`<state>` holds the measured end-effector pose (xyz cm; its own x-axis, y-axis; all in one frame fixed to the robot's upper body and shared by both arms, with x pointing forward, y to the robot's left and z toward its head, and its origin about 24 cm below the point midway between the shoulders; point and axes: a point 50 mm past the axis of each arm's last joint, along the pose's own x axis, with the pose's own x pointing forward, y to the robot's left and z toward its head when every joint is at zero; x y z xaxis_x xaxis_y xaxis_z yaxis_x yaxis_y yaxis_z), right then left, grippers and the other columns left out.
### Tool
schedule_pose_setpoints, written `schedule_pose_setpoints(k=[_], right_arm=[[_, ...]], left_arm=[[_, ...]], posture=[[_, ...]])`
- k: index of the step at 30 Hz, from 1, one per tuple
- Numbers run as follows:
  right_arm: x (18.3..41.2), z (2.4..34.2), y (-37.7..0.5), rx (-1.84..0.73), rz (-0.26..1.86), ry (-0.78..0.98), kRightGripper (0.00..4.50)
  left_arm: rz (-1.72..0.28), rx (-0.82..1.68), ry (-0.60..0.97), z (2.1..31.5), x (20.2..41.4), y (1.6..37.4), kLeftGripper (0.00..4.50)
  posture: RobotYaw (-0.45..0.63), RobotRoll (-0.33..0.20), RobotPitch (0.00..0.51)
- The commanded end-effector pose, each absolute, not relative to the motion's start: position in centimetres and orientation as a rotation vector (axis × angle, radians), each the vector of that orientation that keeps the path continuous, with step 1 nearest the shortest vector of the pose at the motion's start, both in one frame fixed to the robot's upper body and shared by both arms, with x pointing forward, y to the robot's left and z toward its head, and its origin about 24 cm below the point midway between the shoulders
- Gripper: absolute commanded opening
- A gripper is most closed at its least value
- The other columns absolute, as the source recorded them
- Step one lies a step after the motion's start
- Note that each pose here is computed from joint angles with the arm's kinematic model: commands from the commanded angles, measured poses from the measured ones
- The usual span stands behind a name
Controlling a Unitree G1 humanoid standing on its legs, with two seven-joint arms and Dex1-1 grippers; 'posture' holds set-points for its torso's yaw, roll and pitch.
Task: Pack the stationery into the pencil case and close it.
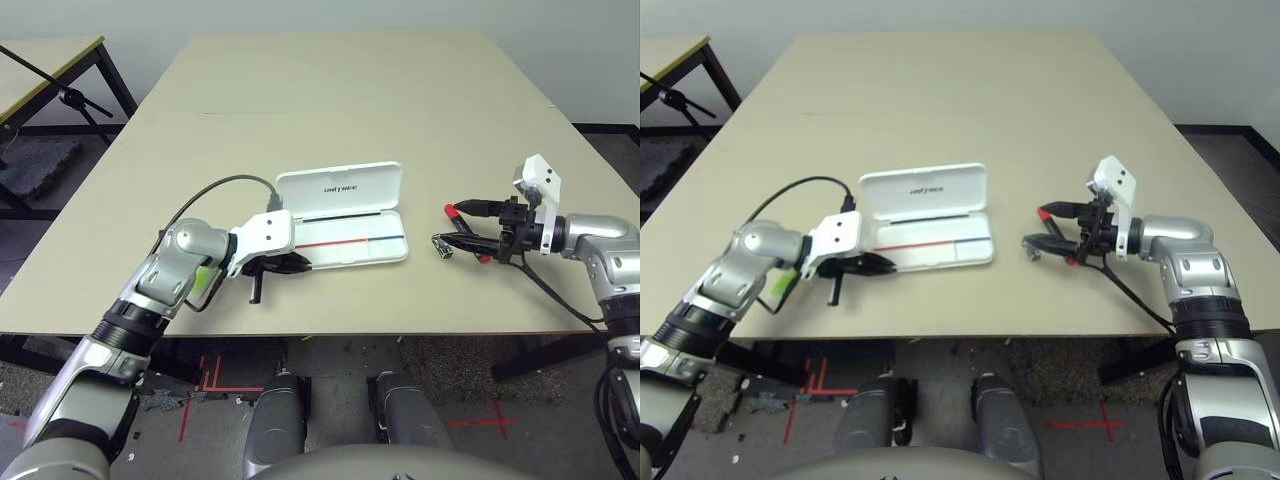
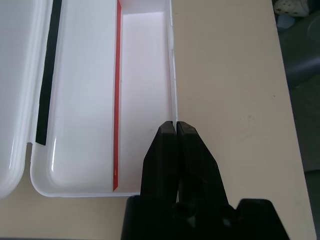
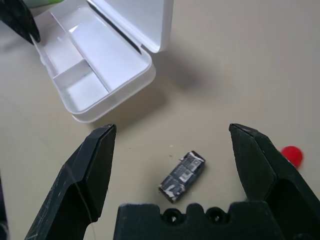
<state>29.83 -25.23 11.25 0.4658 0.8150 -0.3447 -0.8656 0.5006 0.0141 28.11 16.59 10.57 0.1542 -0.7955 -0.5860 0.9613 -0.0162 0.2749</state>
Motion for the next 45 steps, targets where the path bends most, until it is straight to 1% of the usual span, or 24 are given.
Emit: schedule_pose_setpoints(k=[1,14,25,28,34,37,38,45], right_arm=[[29.6,10.8,-24.4,-0.163,1.078,0.339,4.50],[29.2,10.0,-23.0,-0.157,1.132,0.364,4.50],[29.1,9.5,-22.9,-0.158,1.137,0.373,4.50],[29.1,9.5,-22.9,-0.160,1.137,0.375,4.50],[29.2,9.4,-22.9,-0.164,1.135,0.379,4.50],[29.3,9.3,-22.8,-0.166,1.134,0.379,4.50],[29.4,9.3,-22.8,-0.167,1.134,0.379,4.50],[29.6,9.2,-22.8,-0.170,1.137,0.374,4.50]], left_arm=[[-1.449,0.723,0.291,10.5,27.7,16.8,0.01],[-1.444,0.737,0.342,9.6,27.2,17.2,0.01],[-1.425,0.777,0.372,9.1,27.2,17.6,0.01],[-1.411,0.776,0.357,9.1,27.3,17.5,0.77],[-1.410,0.774,0.347,9.2,27.1,17.4,2.95],[-1.411,0.772,0.337,9.5,27.0,17.4,4.15],[-1.413,0.770,0.333,9.6,26.9,17.4,4.46],[-1.427,0.699,0.283,11.7,25.9,17.8,4.46]], posture=[[-0.07,0.000,0.067],[-0.06,0.000,0.067],[-0.06,0.000,0.071],[-0.06,0.000,0.071],[-0.05,0.000,0.065],[-0.04,0.000,0.063],[-0.04,0.000,0.062],[-0.03,0.000,0.062]])
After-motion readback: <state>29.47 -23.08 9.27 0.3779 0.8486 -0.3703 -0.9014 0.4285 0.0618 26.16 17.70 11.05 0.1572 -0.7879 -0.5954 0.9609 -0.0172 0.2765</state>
